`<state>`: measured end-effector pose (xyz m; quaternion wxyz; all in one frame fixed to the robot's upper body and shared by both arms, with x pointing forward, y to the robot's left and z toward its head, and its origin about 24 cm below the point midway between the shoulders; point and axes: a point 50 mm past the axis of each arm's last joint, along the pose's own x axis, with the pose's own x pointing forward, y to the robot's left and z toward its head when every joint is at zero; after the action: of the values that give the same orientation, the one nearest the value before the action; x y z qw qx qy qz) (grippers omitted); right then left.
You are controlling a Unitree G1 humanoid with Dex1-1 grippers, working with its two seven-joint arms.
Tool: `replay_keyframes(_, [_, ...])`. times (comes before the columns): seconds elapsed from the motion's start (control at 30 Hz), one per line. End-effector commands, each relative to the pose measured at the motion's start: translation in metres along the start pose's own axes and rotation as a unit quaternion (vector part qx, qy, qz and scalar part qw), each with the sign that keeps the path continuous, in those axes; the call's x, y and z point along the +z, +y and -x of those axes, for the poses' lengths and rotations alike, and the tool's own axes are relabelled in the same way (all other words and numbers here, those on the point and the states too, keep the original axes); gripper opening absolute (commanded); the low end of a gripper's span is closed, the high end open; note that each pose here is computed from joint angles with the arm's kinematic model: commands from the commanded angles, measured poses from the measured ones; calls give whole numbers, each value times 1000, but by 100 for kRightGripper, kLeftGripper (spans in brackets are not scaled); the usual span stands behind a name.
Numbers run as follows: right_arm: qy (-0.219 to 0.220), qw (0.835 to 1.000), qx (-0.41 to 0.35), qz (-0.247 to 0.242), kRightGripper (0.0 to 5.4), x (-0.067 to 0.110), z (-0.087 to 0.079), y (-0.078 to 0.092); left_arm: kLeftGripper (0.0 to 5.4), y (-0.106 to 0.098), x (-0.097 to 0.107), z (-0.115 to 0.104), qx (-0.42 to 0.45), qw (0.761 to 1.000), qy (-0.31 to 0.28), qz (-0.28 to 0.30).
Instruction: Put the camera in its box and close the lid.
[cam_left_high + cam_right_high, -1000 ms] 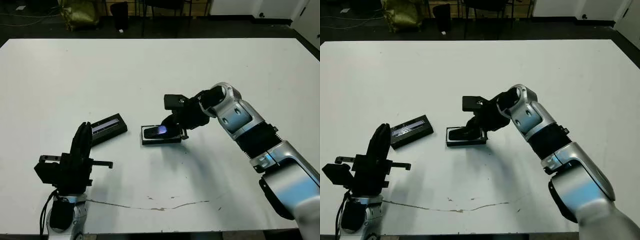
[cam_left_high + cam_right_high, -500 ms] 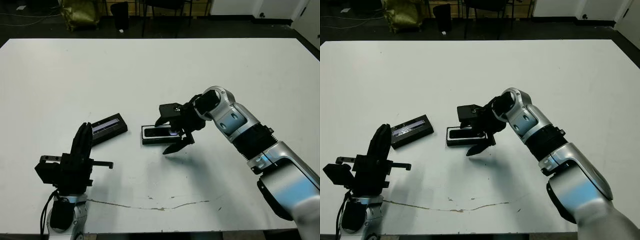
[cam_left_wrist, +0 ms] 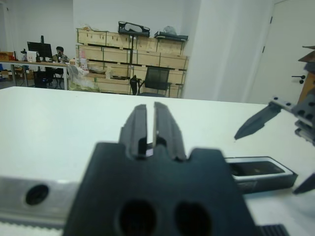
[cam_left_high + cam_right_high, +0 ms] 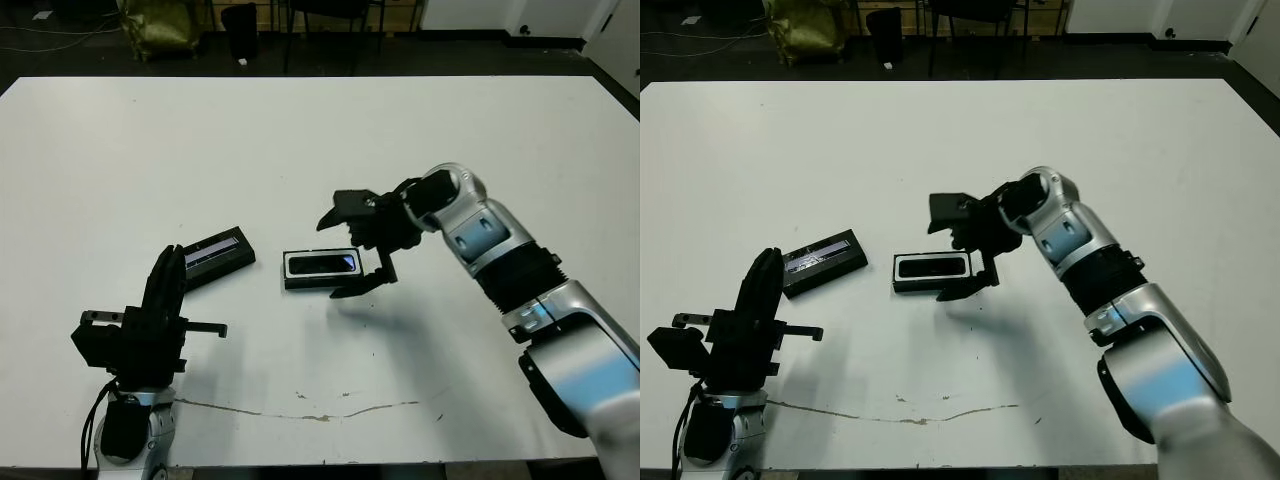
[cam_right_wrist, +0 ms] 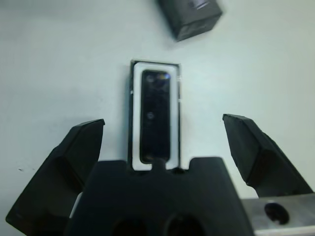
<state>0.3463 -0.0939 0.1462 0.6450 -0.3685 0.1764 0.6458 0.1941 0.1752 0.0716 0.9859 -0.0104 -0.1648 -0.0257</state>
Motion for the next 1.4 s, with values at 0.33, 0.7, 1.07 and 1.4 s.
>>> replay_keyframes(0.33, [-177, 958, -202, -97, 539, 12, 61, 2, 0, 5, -2, 1, 4, 1000, 11, 2])
replay_keyframes(0.7, [-277, 819, -483, -140, 342, -28, 50, 72, 0, 32, 12, -11, 1, 999, -8, -50])
replay_keyframes(1.07, [-277, 781, -509, -231, 89, -67, 32, 126, 0, 78, 47, -51, -84, 984, 71, -140])
replay_keyframes(1.4, [-283, 763, -523, -253, 0, -73, 26, 127, 204, 98, 57, -90, -318, 908, 223, -153])
